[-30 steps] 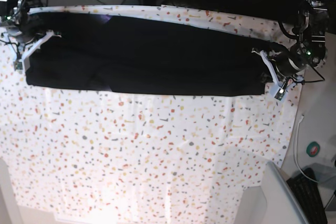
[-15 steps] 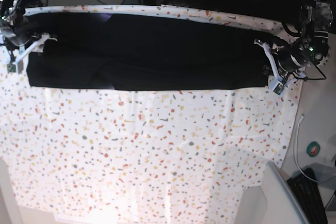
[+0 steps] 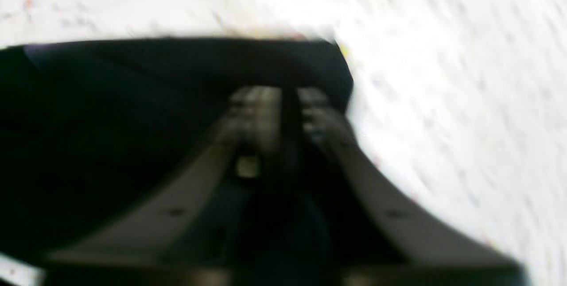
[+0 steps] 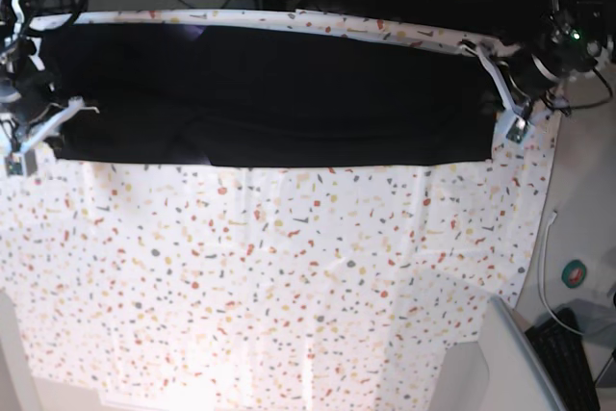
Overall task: Layout the t-shirt on the table in an organized manner, then fold the t-shirt properly
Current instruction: 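Lay the folded hem down with both grippers and release, then press the folded shirt flat with the right gripper along its middle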
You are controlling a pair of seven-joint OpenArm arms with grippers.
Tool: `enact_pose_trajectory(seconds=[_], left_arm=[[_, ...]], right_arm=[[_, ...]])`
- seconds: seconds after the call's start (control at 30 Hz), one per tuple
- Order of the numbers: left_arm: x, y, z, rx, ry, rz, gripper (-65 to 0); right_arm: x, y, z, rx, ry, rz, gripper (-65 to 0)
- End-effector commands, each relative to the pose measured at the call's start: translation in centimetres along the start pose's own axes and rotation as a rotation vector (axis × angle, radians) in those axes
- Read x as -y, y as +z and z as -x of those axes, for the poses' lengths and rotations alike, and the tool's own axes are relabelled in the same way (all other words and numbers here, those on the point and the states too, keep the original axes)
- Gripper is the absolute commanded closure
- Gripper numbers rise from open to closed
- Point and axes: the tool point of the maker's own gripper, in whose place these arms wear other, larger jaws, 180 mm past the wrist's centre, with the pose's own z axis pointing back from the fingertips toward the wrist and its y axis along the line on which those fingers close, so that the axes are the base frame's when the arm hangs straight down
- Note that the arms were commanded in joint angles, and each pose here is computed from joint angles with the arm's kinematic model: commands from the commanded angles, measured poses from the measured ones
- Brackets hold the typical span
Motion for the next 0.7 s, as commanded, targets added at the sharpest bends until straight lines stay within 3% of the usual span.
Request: enact_pose_trajectory(seconds=[0.0, 0.13, 0.33, 0.47, 0.57, 0.67], left_arm=[[-0.9, 0.1, -0.2, 0.012, 0.005, -0.019, 0.0], [0.5, -1.9, 4.2, -0.102, 0.061, 0.042, 0.0], [0.9, -3.7, 7.6, -0.125, 0.113, 0.085, 0.0], [1.5, -4.5, 7.1, -0.119, 0.104, 0.109, 0.0], [1.3, -4.2, 4.4, -0.057, 0.071, 0.099, 0.0], [1.4, -2.6, 2.6, -0.031, 0.001, 0.089, 0.0]], right_arm=[[0.2, -0.4, -0.7, 0.014, 0.013, -0.008, 0.0], [1.4, -3.5, 0.4, -0.051, -0.051, -0.021, 0.0], [5.2, -5.8, 3.2, -0.174, -0.118, 0.019, 0.0], [6.6, -6.5, 2.5, -0.149, -0.131, 0.036, 0.0], [6.8, -6.7, 1.2, -0.121, -0.13, 0.04, 0.0], [7.6, -5.4, -0.8, -0.069, -0.075, 0.061, 0.0]])
